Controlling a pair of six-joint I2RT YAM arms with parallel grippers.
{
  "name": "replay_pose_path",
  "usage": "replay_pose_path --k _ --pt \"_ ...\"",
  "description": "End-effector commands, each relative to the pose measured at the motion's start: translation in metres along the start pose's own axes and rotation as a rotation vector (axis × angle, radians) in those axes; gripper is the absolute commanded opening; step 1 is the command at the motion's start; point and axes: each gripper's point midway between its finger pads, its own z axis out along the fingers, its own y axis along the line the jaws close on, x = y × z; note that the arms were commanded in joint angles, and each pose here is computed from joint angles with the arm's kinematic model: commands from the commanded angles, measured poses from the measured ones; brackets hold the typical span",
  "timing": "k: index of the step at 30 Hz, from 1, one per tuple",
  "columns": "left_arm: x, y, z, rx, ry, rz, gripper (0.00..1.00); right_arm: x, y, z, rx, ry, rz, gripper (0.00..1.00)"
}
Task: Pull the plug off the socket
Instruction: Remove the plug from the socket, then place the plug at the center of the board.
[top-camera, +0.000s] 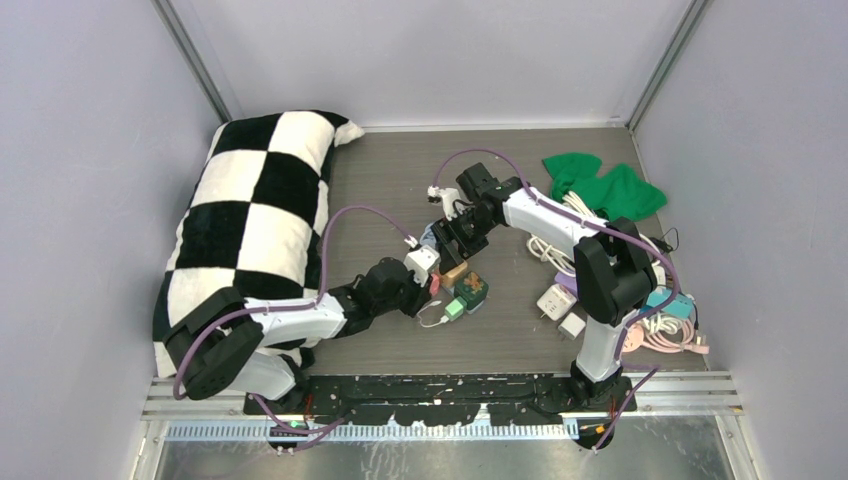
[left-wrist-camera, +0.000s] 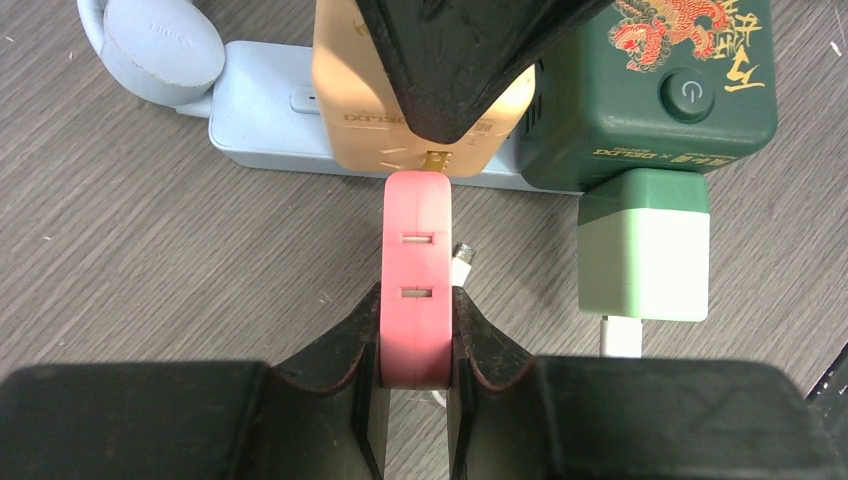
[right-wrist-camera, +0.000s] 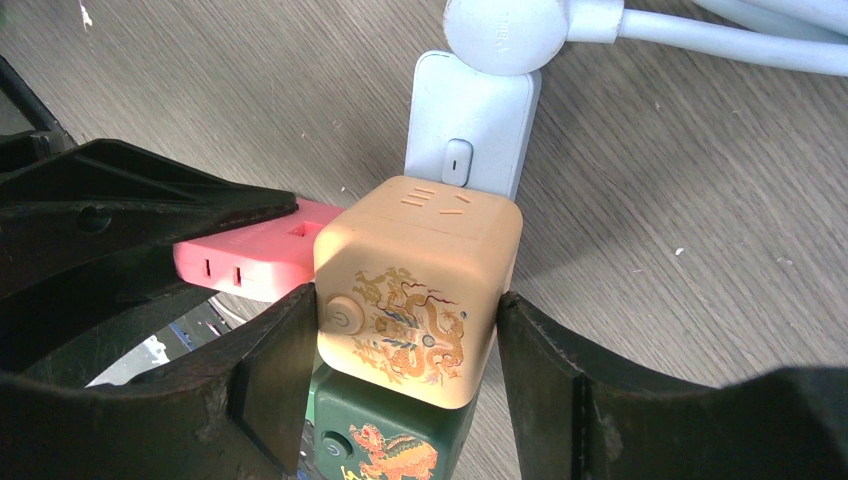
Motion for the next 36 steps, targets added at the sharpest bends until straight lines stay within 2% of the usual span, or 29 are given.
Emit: replay_pose_path --k 1,9,18,19,21,23,24,26,29,36 --pt "-0.007 0.002 0.006 -0.01 -0.082 -0.05 0.0 0.022 -0.035 0.011 0.14 0.097 -0.016 0.19" --pt "-0.014 0.005 -0.003 -0.022 -0.103 -0.029 0.0 0.021 -0.034 0.011 0.138 0.1 -0.023 0.19" --pt "-0.027 0.011 -0.041 -0.044 -0.131 0.034 0.0 0.019 -0.025 0.007 0.098 0.089 -0.036 0.24" --pt "-0.025 0.012 -0.044 -0.046 -0.129 0.031 0.0 0.018 -0.023 0.006 0.09 0.087 -0.037 0.27" --pt "-0.024 0.012 -0.051 -0.048 -0.127 0.018 0.0 0.015 -0.018 0.004 0.07 0.078 -0.04 0.42" --pt "-0.024 0.012 -0.058 -0.051 -0.126 -0.003 0.0 0.01 -0.011 -0.002 0.047 0.062 -0.043 0.65" --pt "-0.025 0.012 -0.061 -0.051 -0.126 -0.012 0.0 0.006 -0.007 -0.006 0.035 0.051 -0.047 0.73" --pt "-0.03 0.011 -0.068 -0.05 -0.137 -0.036 0.0 -0.002 0.0 -0.017 0.023 0.028 -0.059 0.83" --pt "-0.039 0.012 -0.079 -0.064 -0.157 -0.076 0.0 -0.012 0.007 -0.033 0.013 0.0 -0.089 0.89" --pt "-0.067 0.02 -0.097 -0.051 -0.157 -0.252 0.0 -0.012 0.016 -0.062 -0.052 -0.051 -0.147 0.92"
